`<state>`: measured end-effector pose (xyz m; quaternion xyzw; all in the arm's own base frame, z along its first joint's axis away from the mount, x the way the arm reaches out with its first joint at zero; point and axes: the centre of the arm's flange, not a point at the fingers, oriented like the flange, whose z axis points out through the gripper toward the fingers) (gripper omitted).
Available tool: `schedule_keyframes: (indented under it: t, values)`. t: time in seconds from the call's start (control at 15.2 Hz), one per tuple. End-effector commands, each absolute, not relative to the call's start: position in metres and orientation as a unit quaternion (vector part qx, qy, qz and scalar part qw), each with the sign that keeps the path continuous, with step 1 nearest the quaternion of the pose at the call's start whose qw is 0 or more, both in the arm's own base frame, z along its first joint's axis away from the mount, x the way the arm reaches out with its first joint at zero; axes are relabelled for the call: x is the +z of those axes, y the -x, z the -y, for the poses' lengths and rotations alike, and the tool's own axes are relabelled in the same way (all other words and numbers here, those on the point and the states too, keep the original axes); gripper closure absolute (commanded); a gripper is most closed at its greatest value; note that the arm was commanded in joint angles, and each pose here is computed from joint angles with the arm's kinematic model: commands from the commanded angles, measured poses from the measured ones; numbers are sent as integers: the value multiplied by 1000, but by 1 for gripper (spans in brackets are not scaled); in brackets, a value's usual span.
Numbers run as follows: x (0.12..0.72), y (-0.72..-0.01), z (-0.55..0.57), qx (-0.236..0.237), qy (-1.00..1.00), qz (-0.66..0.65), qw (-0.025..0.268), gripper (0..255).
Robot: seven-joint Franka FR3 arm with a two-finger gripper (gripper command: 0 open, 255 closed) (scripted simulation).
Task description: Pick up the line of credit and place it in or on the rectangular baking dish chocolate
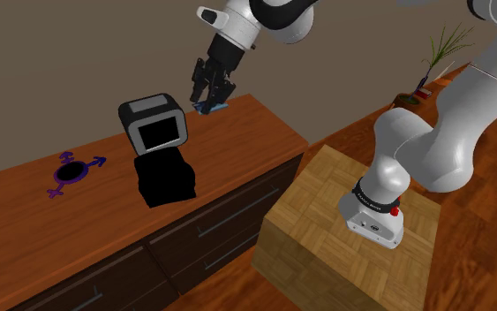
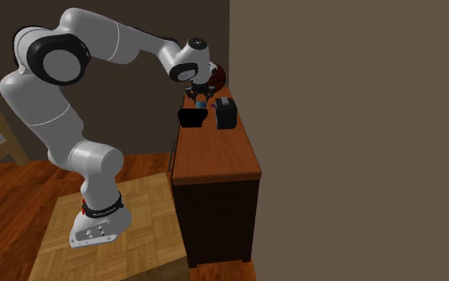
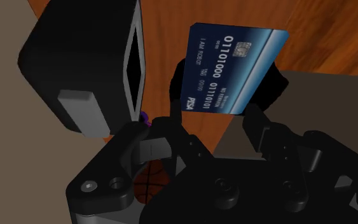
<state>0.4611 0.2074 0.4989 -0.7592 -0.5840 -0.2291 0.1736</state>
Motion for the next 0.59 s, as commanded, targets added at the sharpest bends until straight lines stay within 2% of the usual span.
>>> schedule_keyframes:
  t: [0.0, 0.53]
  values:
    - [499, -460, -238, -229, 759, 584, 174, 255]
    - [504, -464, -343, -229, 759, 584, 174, 255]
